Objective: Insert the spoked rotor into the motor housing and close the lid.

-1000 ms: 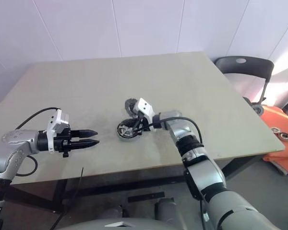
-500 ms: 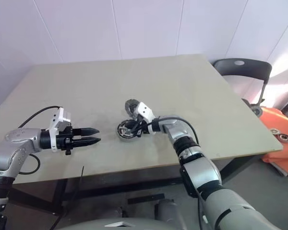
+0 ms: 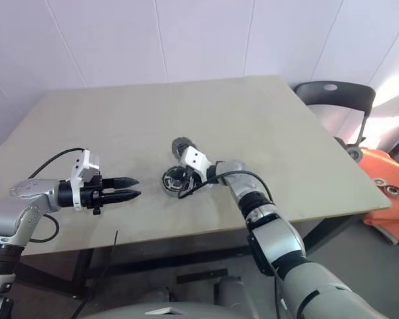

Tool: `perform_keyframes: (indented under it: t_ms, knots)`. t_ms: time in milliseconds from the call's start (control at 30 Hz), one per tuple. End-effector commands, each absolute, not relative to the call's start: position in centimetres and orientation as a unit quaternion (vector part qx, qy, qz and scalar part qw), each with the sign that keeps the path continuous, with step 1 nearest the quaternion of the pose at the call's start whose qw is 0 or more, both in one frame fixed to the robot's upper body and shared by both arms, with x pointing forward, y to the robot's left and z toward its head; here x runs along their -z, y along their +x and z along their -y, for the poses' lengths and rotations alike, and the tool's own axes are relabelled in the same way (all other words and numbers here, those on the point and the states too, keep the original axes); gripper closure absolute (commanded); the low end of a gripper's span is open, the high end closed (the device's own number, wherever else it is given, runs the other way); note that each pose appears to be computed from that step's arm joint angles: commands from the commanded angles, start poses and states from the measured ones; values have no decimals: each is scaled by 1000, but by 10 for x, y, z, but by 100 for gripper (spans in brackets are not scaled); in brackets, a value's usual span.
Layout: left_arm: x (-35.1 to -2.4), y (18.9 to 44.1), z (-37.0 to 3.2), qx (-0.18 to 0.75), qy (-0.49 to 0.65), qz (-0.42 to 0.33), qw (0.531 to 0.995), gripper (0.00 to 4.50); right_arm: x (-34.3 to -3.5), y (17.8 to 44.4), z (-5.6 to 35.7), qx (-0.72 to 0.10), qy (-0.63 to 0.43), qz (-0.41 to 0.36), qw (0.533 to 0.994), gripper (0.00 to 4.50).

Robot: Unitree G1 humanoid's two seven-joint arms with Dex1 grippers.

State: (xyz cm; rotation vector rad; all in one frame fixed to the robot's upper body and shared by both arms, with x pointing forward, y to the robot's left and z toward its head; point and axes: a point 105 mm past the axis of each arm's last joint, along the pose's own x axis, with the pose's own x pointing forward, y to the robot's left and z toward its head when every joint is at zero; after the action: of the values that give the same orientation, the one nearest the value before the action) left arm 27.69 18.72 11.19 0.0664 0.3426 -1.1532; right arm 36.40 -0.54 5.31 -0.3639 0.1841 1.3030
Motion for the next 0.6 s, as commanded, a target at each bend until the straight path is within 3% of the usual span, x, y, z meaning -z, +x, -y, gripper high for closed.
perform_keyframes:
  t_ms: [33,367,600]
  knots:
    - [-122,280,-192,537,44,-142,830,244,-39,367,17,-580,-175,-116,787,450]
    - [-125,282,-188,537,40,-134,832,244,-92,378,13,-593,12,-69,802,450]
    - [-137,286,-195,521,32,-116,845,244,-130,349,54,-696,-8,-85,713,450]
